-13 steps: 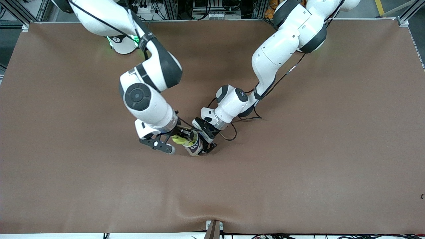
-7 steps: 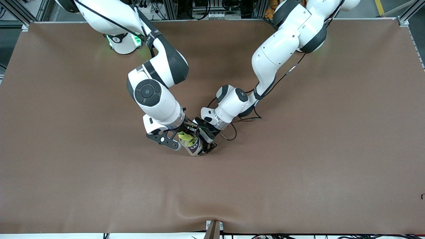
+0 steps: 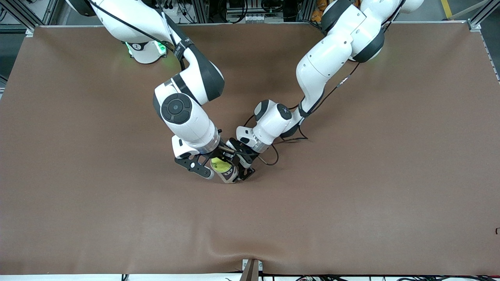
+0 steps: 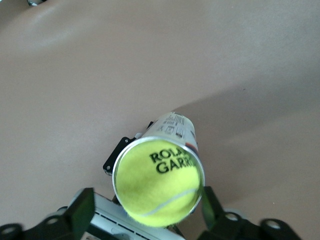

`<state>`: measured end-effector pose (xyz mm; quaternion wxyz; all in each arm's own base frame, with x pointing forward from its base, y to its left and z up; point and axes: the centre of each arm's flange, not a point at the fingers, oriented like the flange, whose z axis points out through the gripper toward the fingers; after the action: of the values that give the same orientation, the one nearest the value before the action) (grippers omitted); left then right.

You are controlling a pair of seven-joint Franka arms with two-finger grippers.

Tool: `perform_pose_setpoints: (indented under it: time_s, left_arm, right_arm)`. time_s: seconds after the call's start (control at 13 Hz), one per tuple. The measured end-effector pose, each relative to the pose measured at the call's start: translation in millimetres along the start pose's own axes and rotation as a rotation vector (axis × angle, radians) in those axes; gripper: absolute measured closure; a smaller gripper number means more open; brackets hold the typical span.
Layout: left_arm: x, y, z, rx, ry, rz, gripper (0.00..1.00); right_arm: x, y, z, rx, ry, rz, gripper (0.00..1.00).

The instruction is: Insert tennis ball vertically with right arm

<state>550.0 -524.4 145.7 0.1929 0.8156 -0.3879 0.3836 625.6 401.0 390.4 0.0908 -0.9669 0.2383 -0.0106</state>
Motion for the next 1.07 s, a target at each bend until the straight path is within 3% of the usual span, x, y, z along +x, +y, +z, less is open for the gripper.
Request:
perform_pose_setpoints:
  time_s: [0.31,0.54,0.84,1.07]
  left_arm:
    - [0,0,0,0.0,0.0,0.0,0.23]
    - [0,0,0,0.001,0.001,0.0,0.23]
    - [0,0,0,0.001,0.001,0.0,0.23]
    - [0,0,0,0.001,0.001,-0.001,0.23]
  right_arm:
    - [19,10,-4,0.003,0.018,-0.014,0.0]
    - [68,42,-18,0.001,0.038,-0.133,0.0]
    - [138,116,-65,-0.047,0.013,-0.275,0.0]
    - [164,172,-122,-0.072,-0.021,-0.368,0.0]
